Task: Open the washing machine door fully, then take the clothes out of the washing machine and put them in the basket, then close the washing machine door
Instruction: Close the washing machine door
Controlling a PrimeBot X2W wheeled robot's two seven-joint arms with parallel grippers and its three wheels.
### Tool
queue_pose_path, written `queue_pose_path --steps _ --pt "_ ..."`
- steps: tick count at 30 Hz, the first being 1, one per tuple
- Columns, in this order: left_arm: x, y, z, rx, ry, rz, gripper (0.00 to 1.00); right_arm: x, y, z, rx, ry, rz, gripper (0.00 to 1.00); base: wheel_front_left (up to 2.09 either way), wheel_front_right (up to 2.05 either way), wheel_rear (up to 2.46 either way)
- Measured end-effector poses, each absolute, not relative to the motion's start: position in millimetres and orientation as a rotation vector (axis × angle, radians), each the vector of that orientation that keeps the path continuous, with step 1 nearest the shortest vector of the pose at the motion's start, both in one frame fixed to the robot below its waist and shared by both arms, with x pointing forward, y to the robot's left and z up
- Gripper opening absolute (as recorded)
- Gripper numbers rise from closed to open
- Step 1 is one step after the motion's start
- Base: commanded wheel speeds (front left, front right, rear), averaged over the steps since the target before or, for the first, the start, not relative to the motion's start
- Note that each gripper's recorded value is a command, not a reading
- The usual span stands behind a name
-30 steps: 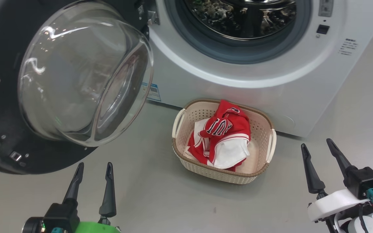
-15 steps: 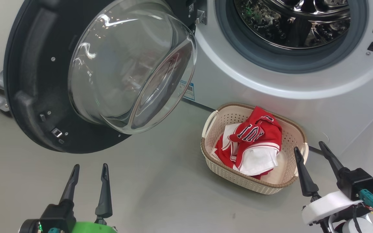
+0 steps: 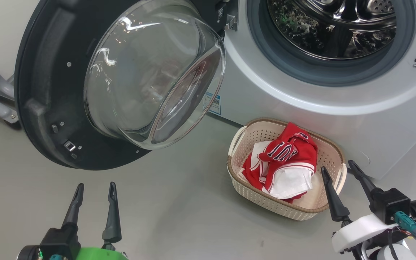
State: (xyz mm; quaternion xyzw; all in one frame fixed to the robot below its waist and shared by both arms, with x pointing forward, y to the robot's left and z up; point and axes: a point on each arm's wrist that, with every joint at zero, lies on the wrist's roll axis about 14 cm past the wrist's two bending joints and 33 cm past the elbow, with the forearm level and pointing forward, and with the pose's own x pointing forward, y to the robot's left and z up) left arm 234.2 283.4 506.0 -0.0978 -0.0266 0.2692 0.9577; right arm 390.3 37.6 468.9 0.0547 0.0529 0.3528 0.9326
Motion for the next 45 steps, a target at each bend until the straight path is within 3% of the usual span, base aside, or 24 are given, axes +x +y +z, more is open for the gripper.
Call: queue_pose_path --steps 10,11,12,13,27,39,45 --pt "234 284 506 -0.198 -0.053 0.548 1.0 390 38 468 0.112 0.111 0.725 1.0 0.0 0.0 0.0" --pt "234 284 506 -0.198 -0.053 0.548 0.86 390 39 468 0.112 0.112 0.725 1.0 0.0 0.0 0.0" --pt "234 284 506 -0.201 -0.053 0.548 0.39 390 39 468 0.112 0.112 0.725 1.0 0.0 0.0 0.0" --pt "234 283 505 -0.212 -0.054 0.548 0.0 390 39 468 0.112 0.112 0.725 1.0 0.0 0.0 0.0" --pt "239 274 511 -0.267 -0.081 0.52 0.0 390 39 468 0.112 0.113 0.726 1.0 0.0 0.0 0.0" --pt "250 262 568 -0.814 -0.378 0.374 0.0 391 39 467 0.109 0.119 0.73 1.0 0.0 0.0 0.0" --pt "248 271 605 -0.991 -0.551 0.282 0.0 392 38 466 0.108 0.12 0.729 1.0 0.0 0.0 0.0"
